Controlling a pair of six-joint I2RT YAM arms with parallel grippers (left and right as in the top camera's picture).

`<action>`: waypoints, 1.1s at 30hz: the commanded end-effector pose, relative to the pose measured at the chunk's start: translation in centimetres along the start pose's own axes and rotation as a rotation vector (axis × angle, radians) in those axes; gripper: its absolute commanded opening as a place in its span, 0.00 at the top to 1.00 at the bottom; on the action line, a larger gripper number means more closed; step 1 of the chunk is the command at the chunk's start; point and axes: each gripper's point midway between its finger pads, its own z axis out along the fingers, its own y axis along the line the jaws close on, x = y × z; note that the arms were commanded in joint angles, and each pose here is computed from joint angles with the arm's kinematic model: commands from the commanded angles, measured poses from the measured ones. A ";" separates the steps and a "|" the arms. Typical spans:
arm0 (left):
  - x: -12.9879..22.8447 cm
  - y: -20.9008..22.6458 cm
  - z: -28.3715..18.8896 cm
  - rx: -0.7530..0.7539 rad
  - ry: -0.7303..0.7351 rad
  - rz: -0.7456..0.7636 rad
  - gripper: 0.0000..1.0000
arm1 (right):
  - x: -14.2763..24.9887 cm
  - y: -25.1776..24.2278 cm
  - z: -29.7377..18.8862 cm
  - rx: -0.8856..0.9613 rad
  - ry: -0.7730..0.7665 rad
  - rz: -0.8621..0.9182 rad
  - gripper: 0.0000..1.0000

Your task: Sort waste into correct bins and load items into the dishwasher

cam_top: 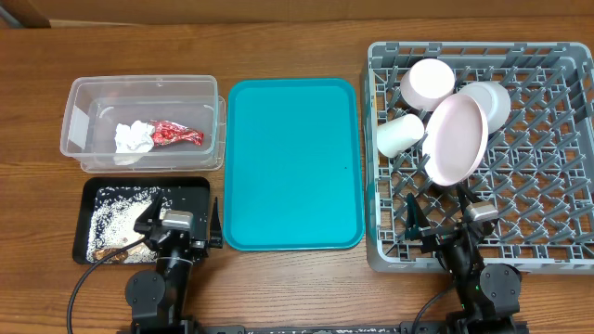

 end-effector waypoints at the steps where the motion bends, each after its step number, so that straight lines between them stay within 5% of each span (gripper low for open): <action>1: 0.1 -0.1 0.0 -0.002 -0.005 0.107 0.00 | 0.1 -0.3 0.0 0.013 -0.008 0.005 0.00; 13: 0.7 2.6 -0.2 -0.167 0.019 -0.087 0.00 | 0.1 -0.3 0.0 0.013 -0.008 0.005 0.00; 33: 0.6 1.5 -0.1 -0.119 0.018 -0.084 0.00 | 0.1 -0.3 0.0 0.013 -0.008 0.005 0.00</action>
